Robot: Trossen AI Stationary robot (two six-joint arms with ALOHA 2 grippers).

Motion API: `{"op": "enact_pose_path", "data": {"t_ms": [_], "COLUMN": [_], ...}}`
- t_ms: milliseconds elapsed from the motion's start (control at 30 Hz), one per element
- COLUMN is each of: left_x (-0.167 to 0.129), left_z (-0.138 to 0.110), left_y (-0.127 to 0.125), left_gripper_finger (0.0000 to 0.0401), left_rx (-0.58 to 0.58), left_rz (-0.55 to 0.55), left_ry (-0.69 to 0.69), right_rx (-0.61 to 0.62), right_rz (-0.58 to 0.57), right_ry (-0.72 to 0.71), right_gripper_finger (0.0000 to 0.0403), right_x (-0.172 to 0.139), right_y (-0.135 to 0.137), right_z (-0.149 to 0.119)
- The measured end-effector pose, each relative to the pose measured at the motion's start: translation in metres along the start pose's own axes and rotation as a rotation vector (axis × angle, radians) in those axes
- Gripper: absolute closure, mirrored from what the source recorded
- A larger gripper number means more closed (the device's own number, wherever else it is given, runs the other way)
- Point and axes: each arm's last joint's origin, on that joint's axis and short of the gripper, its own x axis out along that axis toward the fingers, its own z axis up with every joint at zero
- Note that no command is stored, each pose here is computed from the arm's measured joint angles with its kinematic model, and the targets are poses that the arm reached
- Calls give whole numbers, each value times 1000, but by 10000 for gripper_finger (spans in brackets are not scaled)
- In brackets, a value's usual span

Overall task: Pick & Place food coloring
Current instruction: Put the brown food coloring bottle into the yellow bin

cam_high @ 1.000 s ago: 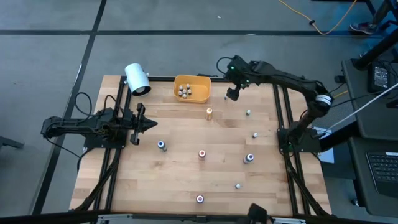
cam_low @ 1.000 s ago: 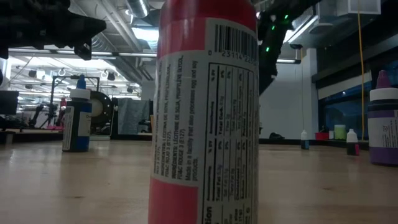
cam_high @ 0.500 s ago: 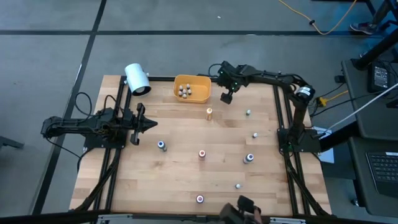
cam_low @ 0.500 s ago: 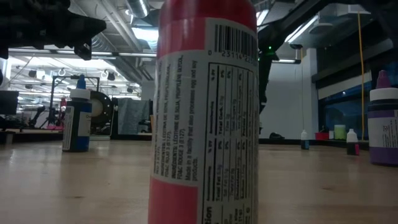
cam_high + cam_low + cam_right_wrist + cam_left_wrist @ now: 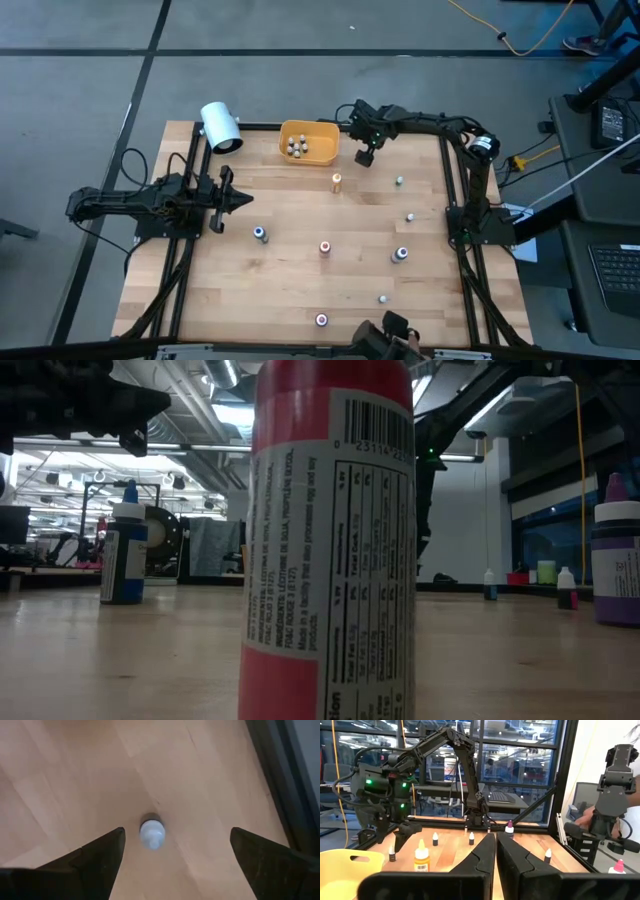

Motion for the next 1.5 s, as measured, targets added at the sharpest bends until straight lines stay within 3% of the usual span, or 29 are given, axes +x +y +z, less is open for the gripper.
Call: {"op": "enact_pose_path", "data": {"t_ms": [867,1333,1500], "left_x": [0,0,0], "left_z": [0,0,0], "left_y": [0,0,0], "left_gripper_finger": [394,388,392], "left_rx": [0,0,0], "left_rz": [0,0,0], "left_ry": [0,0,0], "right_rx": [-16,3,-28], "right_rz": [29,32,43], "right_ry": [11,14,57], "right_gripper_finger": [162,306,346], "right_x": [9,9,-6], "right_y": [1,2,3], "right_z": [-1,-1,5]}}
